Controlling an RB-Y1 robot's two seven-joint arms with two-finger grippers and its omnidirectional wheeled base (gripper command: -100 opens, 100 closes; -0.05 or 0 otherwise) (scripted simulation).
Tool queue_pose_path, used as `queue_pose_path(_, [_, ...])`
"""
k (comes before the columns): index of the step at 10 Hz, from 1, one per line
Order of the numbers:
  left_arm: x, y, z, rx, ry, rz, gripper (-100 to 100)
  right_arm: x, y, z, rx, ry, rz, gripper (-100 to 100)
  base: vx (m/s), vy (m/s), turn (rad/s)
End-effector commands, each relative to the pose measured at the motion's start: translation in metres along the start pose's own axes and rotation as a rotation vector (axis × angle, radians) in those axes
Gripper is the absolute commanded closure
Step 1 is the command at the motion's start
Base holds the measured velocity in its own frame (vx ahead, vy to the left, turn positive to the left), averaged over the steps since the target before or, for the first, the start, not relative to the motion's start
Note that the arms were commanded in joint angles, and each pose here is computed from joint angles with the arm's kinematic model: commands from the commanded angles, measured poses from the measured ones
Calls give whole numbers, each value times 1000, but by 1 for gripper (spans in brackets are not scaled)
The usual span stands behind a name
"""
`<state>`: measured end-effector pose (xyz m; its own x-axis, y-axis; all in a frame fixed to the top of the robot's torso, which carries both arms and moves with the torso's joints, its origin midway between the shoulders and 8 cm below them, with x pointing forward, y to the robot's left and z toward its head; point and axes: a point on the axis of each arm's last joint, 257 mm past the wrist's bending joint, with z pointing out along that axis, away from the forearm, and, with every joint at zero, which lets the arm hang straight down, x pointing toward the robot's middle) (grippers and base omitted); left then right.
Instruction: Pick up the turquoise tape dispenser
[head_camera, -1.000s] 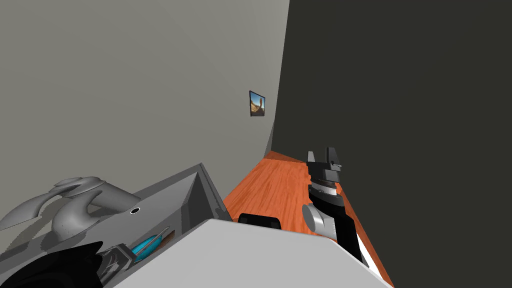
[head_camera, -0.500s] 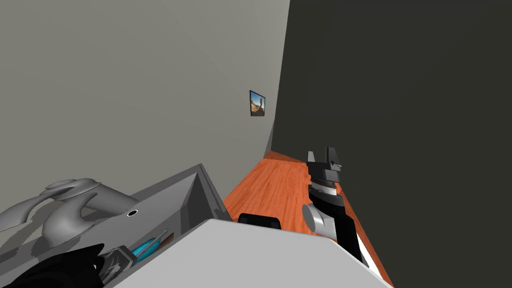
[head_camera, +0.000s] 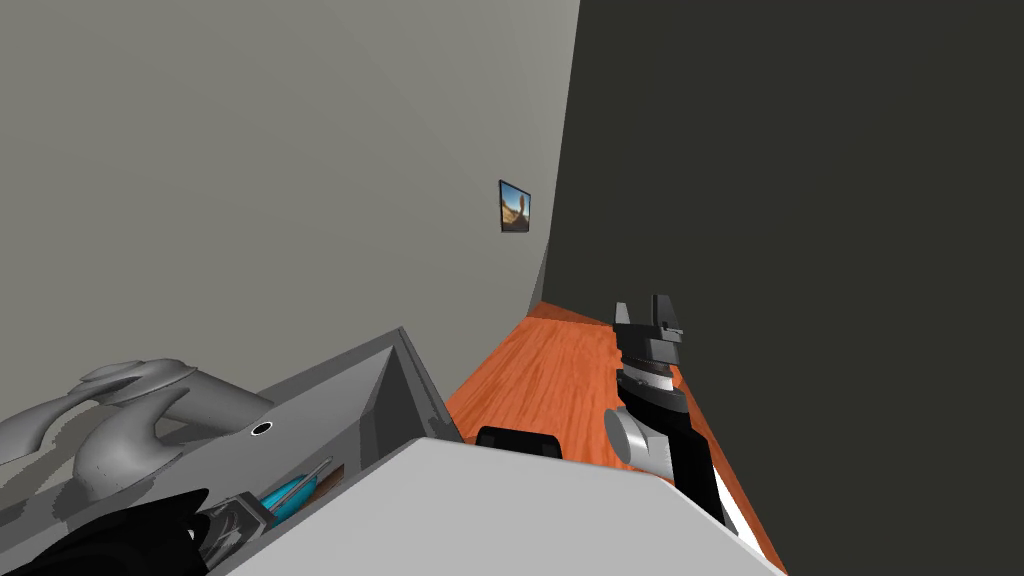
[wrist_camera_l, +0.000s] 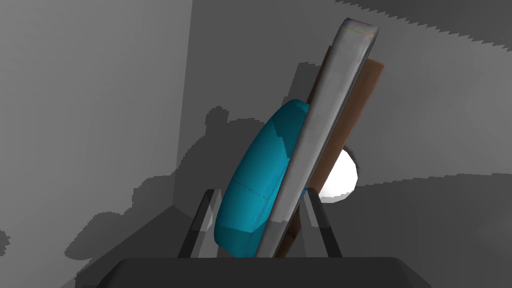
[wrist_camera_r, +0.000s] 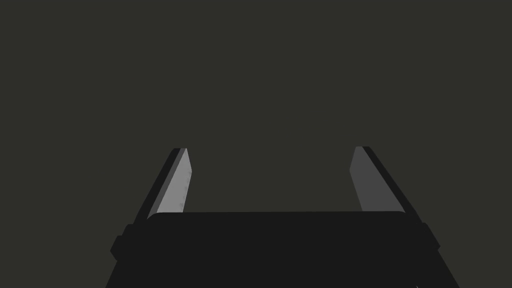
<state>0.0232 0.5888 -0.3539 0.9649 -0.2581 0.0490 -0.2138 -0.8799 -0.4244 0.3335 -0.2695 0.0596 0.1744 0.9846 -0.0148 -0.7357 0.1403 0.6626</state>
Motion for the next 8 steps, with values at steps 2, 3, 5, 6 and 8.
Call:
queue_pose_path(2, [0,0,0,0,0,0,100,0,0,0,0,0,0,0,0,0,0])
queue_pose_path(3, [0,0,0,0,0,0,0,0,0,0,0,0,0,0,0,0,0])
queue_pose_path(5, [4,-2,-11,1,1,0,100,0,0,0,0,0,0,0,-10,-8,18])
queue_pose_path(6, [6,-3,-17,1,1,2,100,0,0,0,0,0,0,0,-15,-12,16])
queue_pose_path(8, [6,-2,-15,1,1,1,0,0,0,0,0,0,0,0,-4,-3,2])
